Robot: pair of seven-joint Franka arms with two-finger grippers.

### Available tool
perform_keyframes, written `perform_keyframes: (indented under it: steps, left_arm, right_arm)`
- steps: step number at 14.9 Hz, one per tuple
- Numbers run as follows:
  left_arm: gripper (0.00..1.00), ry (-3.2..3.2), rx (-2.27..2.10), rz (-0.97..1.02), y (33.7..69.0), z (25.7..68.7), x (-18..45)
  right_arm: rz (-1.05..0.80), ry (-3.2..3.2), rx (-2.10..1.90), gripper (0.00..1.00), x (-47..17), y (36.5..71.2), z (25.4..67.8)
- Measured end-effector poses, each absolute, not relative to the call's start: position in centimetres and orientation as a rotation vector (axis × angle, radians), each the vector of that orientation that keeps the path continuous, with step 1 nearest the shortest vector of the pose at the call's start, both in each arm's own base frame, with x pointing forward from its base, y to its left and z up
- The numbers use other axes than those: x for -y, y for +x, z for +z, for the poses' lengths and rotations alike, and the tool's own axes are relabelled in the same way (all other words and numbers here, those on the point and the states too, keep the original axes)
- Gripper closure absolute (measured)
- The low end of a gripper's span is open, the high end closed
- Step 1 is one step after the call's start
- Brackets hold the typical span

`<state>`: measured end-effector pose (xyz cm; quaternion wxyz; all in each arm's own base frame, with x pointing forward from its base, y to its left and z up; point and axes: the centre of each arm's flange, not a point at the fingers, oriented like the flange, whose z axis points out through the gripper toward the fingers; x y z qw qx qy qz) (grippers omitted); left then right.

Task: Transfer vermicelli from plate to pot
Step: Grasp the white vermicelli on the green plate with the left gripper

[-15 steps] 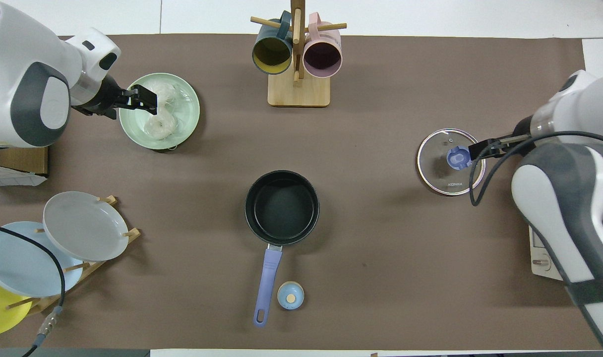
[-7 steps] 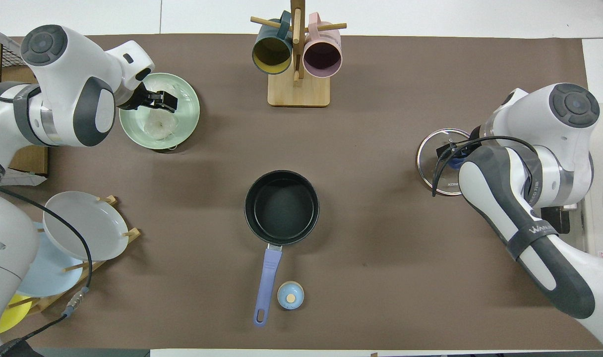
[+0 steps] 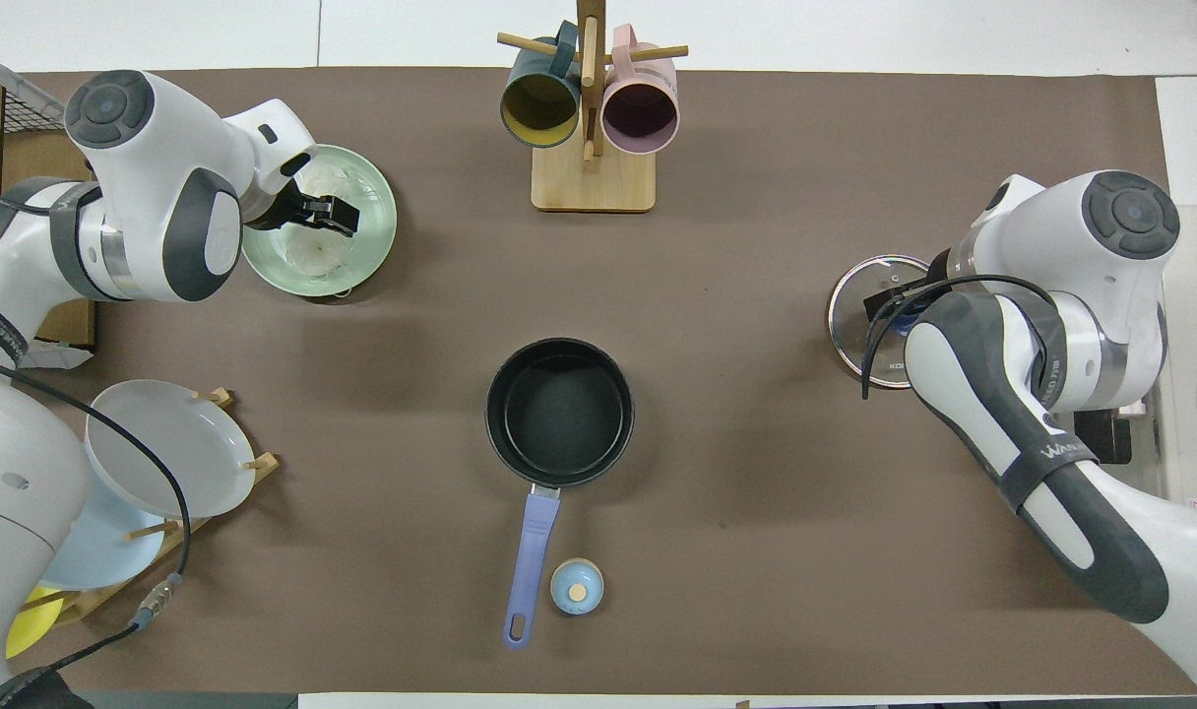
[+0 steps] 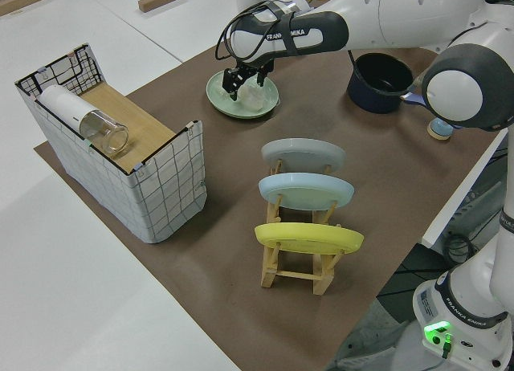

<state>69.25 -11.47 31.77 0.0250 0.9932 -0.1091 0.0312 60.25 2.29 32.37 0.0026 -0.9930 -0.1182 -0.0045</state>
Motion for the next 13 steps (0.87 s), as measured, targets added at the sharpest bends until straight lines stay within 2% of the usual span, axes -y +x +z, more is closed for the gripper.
perform_keyframes:
  steps: [1, 2, 3, 6, 7, 8, 9, 13]
  left_arm:
    - [0.07, 3.071, 0.340, 0.096, 69.2, 31.7, 11.5]
    - [0.07, 3.071, 0.341, 0.096, 69.2, 31.7, 11.5]
    - [0.14, 3.071, 0.342, 0.096, 69.2, 31.8, 11.5]
    - [0.48, 3.071, 0.342, 0.098, 69.2, 31.8, 11.5]
    - [0.62, 3.071, 0.342, 0.102, 69.3, 32.0, 11.5]
    - [0.70, 3.071, 0.341, 0.108, 69.3, 32.3, 11.5]
    - [0.74, 3.071, 0.340, 0.113, 69.4, 32.6, 11.4]
    - [0.77, 3.067, 0.325, 0.023, 69.9, 36.0, 11.2]
  right_arm:
    - [-0.006, -3.114, 0.371, 0.00, -2.3, 60.2, 32.0]
    - [0.001, -3.113, 0.372, 0.00, -2.3, 60.2, 31.7]
    - [0.007, -3.113, 0.373, 0.00, -2.3, 60.1, 31.6]
    - [0.018, -3.112, 0.376, 0.02, -2.3, 59.9, 31.3]
    - [0.024, -3.110, 0.387, 0.07, -2.3, 59.7, 31.1]
    - [0.029, -3.107, 0.409, 0.07, -2.3, 59.6, 31.0]
    - [0.033, -3.104, 0.430, 0.07, -2.3, 59.6, 30.9]
    - [0.037, -3.102, 0.444, 0.07, -1.8, 59.5, 30.8]
